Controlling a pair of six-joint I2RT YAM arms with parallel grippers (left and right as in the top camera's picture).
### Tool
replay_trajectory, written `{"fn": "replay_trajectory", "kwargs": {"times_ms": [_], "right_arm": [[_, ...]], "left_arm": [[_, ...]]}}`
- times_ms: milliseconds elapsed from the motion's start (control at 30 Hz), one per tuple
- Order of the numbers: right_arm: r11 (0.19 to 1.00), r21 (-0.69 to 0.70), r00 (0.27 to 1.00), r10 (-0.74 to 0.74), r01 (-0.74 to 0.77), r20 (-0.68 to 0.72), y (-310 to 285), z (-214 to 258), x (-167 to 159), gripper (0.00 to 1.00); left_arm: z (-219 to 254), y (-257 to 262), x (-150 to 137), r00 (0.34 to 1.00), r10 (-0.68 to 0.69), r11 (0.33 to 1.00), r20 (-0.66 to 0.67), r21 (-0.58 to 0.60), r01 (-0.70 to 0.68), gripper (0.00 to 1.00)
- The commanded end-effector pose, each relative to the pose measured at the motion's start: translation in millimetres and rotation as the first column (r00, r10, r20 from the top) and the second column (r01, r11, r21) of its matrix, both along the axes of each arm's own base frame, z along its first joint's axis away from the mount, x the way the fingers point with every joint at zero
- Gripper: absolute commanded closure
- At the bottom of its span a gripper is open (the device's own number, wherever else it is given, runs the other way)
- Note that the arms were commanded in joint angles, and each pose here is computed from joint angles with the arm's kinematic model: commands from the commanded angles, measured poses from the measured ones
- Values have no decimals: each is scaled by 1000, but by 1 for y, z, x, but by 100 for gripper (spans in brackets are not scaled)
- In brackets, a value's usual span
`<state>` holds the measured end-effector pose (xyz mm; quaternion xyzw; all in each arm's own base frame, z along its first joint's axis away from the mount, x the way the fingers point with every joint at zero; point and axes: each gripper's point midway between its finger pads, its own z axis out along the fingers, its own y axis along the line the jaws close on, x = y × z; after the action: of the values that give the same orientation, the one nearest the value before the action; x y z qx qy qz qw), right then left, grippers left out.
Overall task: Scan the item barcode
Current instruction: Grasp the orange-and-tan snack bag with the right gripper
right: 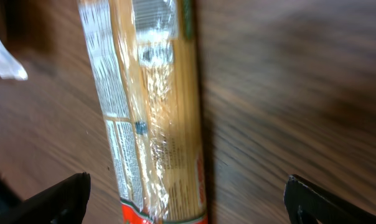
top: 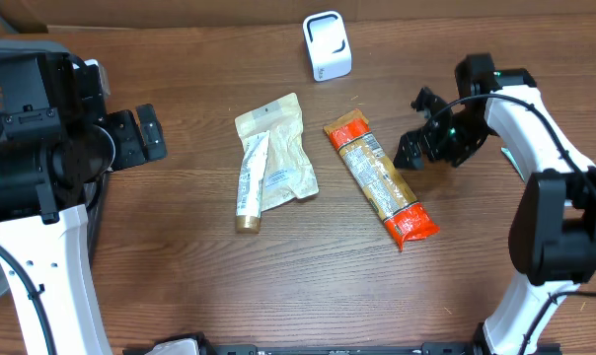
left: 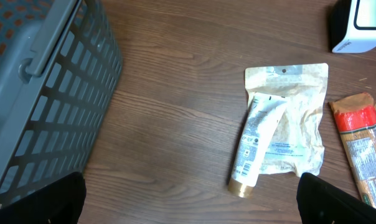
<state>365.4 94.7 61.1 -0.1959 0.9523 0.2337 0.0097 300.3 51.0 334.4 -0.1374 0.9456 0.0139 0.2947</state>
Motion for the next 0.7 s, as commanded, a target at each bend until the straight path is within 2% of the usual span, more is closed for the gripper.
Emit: {"fn": "replay_trajectory", "kwargs": {"times_ms": [0,233,333,367,467,533,567,633,667], "right_arm": [[984,125,991,131,-125,-42,22,-25,-22,0],[977,159,981,159,-141,-108,40,-60,-58,0],[986,145,983,106,-85,-148,46,-75,-68,1],[992,116,984,75,-57,-162,46,-83,-71,5],[999,-26,981,-49,45,-190,36,-109,-76,23],[990,-96,974,-120,103,-194,31,-119,-77,50],[985,-115,969,-153,132,-193,31,-121,-75,59],[980,-115,965,-183,163,-189,33,-121,-71,64],[976,-116,961,-204,185,-186,34,-121,-68,70]], "left_arm": [[-1,0,1,1000,4,1000,0,-11,-4,0],[-1,0,1,1000,4,1000,0,-11,-4,0],[-1,0,1,1000,4,1000,0,-11,-4,0],[-1,0,1,1000,4,1000,0,-11,-4,0],[-1,0,1,1000,4,1000,0,-11,-4,0],[-1,0,1,1000,4,1000,0,-11,-4,0],[-1,0,1,1000,4,1000,0,-11,-4,0],[-1,0,1,1000,4,1000,0,-11,-4,0],[-1,0,1,1000,4,1000,0,-11,-4,0]]}}
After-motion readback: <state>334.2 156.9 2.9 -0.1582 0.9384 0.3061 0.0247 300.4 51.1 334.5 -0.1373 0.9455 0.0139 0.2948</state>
